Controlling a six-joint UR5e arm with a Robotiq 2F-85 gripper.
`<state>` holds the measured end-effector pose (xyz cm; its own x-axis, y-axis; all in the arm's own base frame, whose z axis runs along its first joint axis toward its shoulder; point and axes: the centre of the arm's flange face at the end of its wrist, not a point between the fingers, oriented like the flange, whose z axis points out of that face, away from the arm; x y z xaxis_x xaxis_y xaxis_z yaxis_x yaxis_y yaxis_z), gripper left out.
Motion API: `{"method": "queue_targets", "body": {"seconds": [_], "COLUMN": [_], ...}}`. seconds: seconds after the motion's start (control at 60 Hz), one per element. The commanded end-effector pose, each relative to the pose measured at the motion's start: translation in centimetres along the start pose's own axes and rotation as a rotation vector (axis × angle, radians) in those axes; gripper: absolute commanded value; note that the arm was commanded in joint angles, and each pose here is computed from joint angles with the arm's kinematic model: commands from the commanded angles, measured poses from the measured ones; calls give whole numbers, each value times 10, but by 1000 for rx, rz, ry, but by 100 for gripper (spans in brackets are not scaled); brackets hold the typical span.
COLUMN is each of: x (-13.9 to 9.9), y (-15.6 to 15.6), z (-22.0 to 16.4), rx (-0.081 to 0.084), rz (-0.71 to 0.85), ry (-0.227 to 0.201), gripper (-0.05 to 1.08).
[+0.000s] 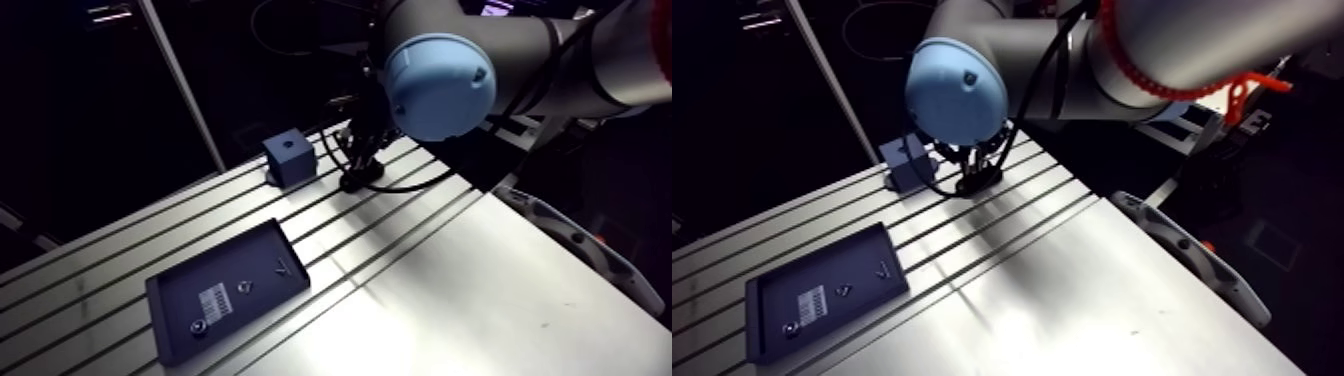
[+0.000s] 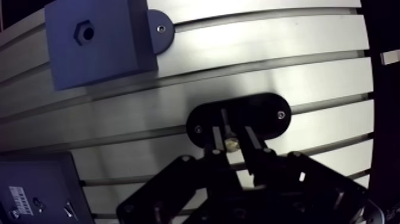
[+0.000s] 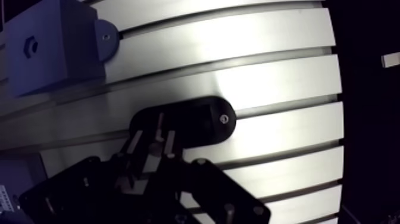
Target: Pick up the M10 bolt and insert it into the hex recess until seated.
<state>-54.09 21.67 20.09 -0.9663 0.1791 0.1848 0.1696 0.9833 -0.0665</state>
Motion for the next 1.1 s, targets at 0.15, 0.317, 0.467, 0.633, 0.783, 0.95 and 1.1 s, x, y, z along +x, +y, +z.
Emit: {"method": "queue_targets", "body": {"seconds": [0.15,0.317,0.467,0.633,0.783,0.95,1.1], "x": [-1,-1,-2,-2,-2,0,1], "y": [0,0,0,-1,-1,0,-2], "z": [2,2,2,3,2,-2,-7], "rx": [2,2,3,4,3,0,-4], "rz": [0,0,1,1,1,0,-3], "ry": [-5,-5,-6,-9,-7,1,9], "gripper": [69,69,70,72,73,74,74]}}
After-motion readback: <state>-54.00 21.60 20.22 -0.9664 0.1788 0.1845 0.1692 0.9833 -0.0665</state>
